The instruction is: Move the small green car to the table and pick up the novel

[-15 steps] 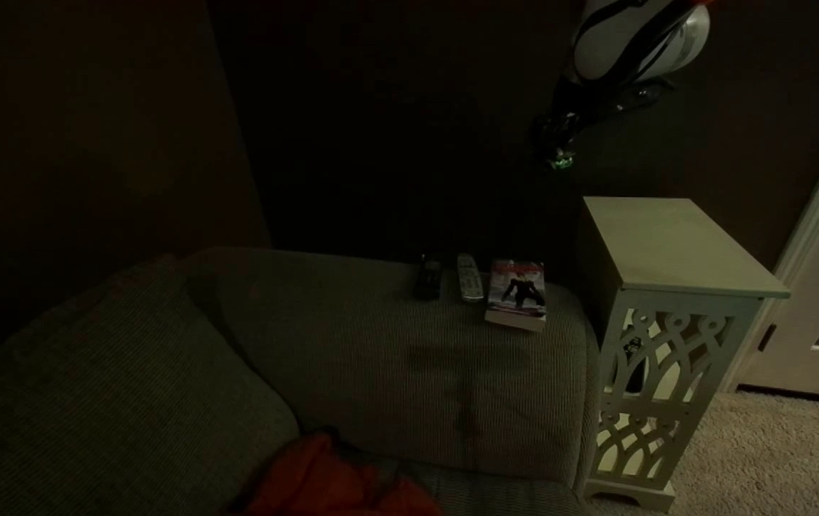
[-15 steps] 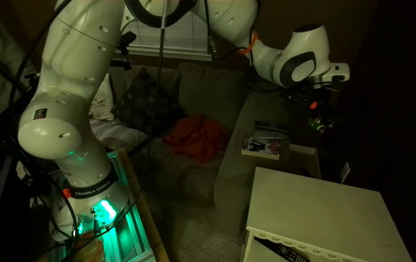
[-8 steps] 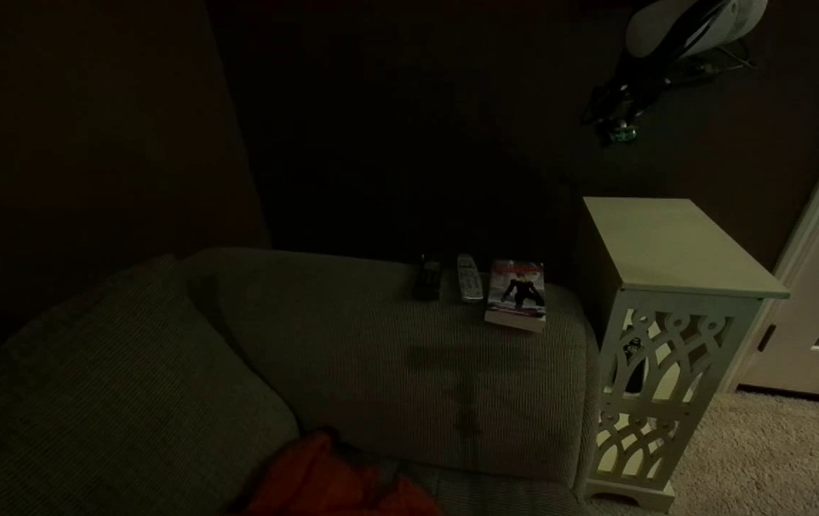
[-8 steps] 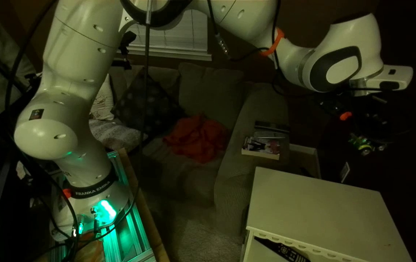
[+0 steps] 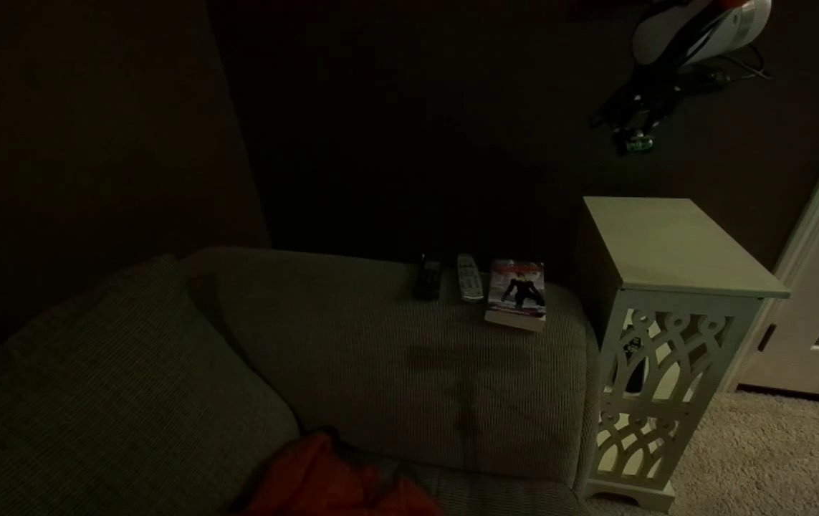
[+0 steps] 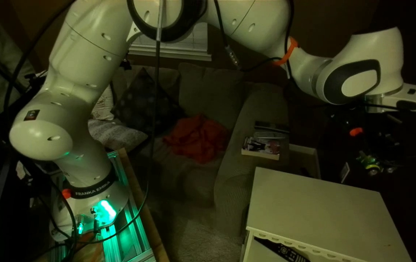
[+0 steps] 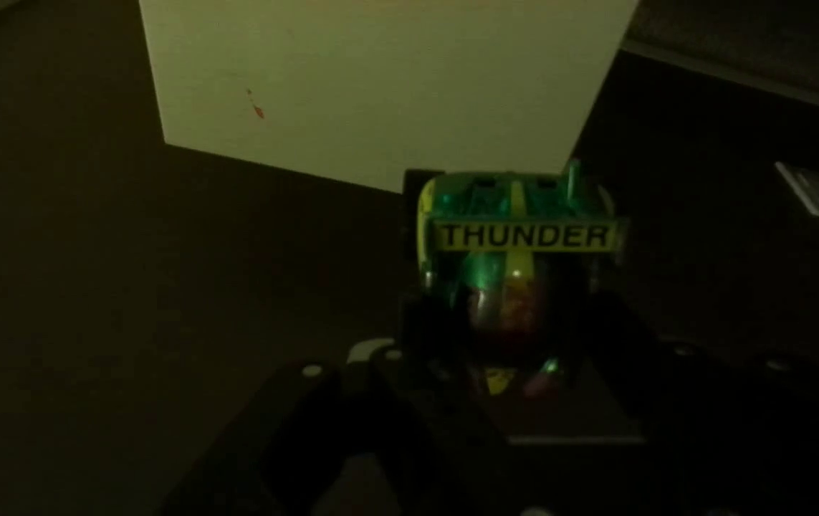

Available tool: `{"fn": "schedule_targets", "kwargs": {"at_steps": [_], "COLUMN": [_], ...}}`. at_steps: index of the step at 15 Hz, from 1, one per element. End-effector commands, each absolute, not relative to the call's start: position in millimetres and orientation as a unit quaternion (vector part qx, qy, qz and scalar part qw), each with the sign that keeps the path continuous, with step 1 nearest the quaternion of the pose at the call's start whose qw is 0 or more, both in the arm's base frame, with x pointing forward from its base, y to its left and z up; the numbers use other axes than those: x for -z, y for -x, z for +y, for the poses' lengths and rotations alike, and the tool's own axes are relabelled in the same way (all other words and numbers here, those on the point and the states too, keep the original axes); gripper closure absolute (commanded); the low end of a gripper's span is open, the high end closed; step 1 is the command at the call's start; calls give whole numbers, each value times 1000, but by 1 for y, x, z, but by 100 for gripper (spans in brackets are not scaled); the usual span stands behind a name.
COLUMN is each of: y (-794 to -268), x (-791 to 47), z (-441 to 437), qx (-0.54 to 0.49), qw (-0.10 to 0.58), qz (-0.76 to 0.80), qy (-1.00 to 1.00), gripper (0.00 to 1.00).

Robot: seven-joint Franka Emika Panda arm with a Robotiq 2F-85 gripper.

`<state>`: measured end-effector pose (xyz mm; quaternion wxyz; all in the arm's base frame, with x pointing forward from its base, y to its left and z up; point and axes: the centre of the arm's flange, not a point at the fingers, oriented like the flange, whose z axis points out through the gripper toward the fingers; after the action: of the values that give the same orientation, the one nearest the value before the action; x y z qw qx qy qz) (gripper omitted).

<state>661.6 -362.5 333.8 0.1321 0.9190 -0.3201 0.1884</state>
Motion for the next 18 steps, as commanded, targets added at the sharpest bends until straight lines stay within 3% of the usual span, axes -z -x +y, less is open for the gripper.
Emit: {"fn": "schedule_targets", "kwargs": {"at_steps": [1,10,18], "y": [-689,-713,-712], "x": [-307,-228,-212], "z": [-407,-388,-407], "qx": [-154,-139,-122], "qw": [120,100,36], "qz": [-354,-361,-422], "qy": [-915,-917,-898], "gripper": [65,65,65]}}
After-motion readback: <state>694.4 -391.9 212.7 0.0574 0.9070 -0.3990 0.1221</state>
